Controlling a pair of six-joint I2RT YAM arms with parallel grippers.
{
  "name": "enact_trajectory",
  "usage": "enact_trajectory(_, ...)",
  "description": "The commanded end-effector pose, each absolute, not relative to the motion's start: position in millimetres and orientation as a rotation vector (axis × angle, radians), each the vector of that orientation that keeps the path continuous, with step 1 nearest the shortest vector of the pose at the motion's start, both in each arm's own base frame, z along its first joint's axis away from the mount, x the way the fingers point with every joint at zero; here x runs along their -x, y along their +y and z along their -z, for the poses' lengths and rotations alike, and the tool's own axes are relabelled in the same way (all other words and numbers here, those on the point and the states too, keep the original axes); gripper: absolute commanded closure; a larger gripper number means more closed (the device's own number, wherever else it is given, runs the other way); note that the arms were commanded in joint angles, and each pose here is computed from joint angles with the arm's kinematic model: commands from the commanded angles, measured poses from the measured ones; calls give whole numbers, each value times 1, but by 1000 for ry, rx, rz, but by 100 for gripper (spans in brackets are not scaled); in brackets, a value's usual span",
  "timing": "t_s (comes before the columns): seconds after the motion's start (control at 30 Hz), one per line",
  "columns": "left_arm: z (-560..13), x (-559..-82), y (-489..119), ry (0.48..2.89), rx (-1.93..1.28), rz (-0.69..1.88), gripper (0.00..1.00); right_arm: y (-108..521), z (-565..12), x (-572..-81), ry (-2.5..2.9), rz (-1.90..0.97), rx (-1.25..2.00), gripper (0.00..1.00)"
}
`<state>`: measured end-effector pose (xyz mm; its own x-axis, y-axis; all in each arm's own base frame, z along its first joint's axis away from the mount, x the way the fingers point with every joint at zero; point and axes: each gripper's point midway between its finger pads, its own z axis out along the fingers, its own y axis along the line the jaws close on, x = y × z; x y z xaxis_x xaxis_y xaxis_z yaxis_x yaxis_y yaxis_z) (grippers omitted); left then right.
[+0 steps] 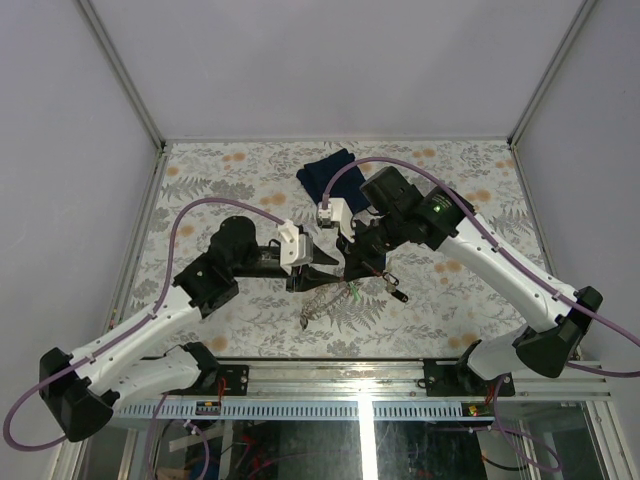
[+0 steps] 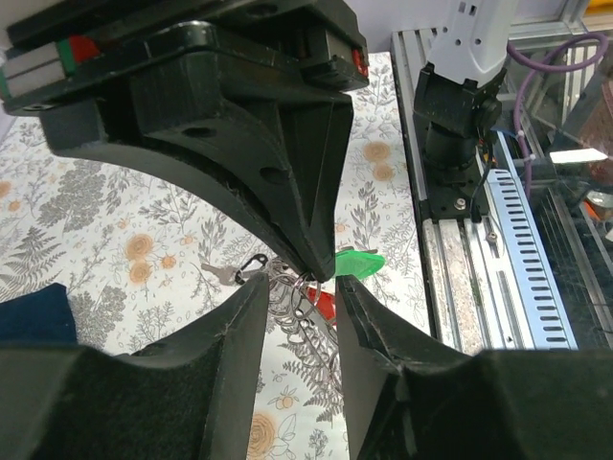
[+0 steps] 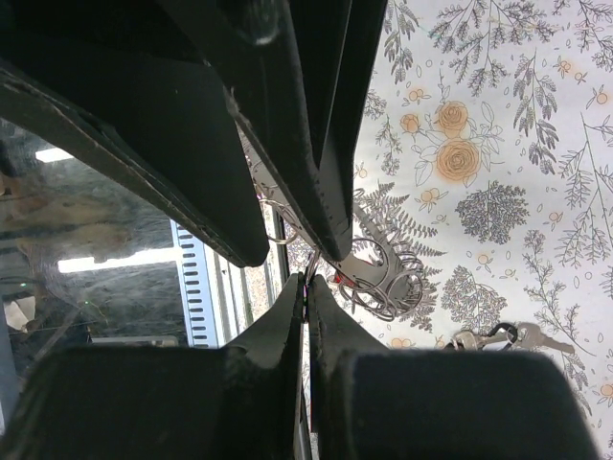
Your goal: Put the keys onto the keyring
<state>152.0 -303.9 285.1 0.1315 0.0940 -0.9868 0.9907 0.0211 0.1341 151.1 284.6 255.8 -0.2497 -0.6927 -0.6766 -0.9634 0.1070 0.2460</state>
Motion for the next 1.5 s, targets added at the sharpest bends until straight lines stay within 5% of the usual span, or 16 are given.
enact_trajectory(0.0,-290,-145,-304,1158,-1395,1050,65,291,-280,-143,1856,-987,1620,100)
enact_trajectory(1.27,-279,-145,-307,1191,-1479,1054,77,296,-285,-141,1822,-1003,1605,100)
enact_trajectory(1.47,-280,-145,-308,1189,-1482,1059,90,297,-285,-141,1825,-1004,1600,100)
